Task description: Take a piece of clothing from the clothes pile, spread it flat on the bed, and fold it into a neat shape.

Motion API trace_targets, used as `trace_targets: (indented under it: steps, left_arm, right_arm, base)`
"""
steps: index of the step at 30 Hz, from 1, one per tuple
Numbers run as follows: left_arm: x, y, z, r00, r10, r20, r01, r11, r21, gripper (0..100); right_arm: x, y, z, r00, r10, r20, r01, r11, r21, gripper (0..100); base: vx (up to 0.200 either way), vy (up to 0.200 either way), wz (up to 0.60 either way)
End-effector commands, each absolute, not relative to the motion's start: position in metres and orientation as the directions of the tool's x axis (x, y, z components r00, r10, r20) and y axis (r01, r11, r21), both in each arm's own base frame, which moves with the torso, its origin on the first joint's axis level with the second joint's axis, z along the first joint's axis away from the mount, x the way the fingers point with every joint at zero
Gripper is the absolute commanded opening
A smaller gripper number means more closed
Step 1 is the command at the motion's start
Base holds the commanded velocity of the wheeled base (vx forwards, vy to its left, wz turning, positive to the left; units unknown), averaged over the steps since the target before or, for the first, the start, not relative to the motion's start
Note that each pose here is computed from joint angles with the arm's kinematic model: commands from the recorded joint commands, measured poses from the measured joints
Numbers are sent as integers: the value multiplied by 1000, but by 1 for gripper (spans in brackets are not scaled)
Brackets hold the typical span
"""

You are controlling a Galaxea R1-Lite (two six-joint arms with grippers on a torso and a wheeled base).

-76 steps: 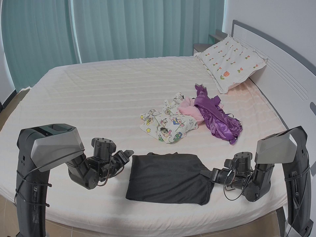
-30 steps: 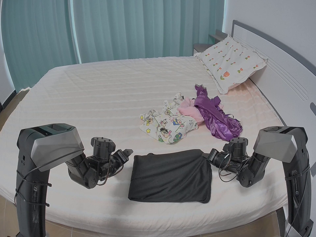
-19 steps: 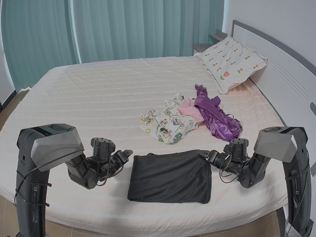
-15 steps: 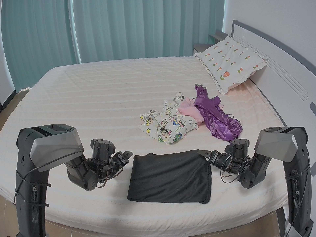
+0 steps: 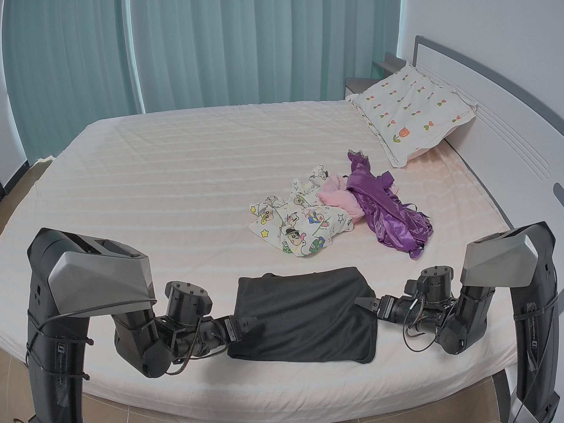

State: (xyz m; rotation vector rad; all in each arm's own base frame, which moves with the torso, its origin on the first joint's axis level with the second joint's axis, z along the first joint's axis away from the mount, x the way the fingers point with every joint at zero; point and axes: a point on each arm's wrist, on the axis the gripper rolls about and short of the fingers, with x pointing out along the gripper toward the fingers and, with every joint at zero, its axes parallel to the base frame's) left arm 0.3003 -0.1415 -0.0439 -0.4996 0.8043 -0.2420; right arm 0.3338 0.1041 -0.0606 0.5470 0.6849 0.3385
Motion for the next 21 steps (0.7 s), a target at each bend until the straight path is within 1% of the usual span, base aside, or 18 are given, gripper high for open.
trace_targets:
  steps: [1,4,10,11,15,17,21]
  left_arm:
    - [281,-140,-45,621,-419,-662,65,870,-489,100]
    - [275,-144,-47,604,-427,-674,91,876,-474,100]
    - [276,-151,-47,603,-439,-666,113,873,-474,100]
    - [276,-151,-47,602,-439,-667,112,873,-474,0]
    - [271,-152,-47,593,-438,-675,119,878,-464,0]
    - [263,-150,-49,569,-429,-702,133,890,-437,0]
    - [256,-145,-47,547,-412,-728,156,905,-395,0]
  right_arm:
    - [323,105,-63,706,480,-522,-136,814,565,100]
    - [323,105,-65,703,479,-525,-135,815,563,100]
    - [323,105,-65,702,480,-525,-137,815,563,100]
    - [324,105,-65,703,481,-524,-138,815,563,100]
    - [326,104,-63,709,480,-516,-140,814,564,100]
    - [328,102,-62,716,477,-510,-133,810,572,100]
    - [334,93,-61,728,477,-492,-129,801,585,100]
  base:
    - [0,0,0]
    - [0,0,0]
    - [0,0,0]
    - [0,0,0]
    - [0,0,0]
    - [0,0,0]
    - [0,0,0]
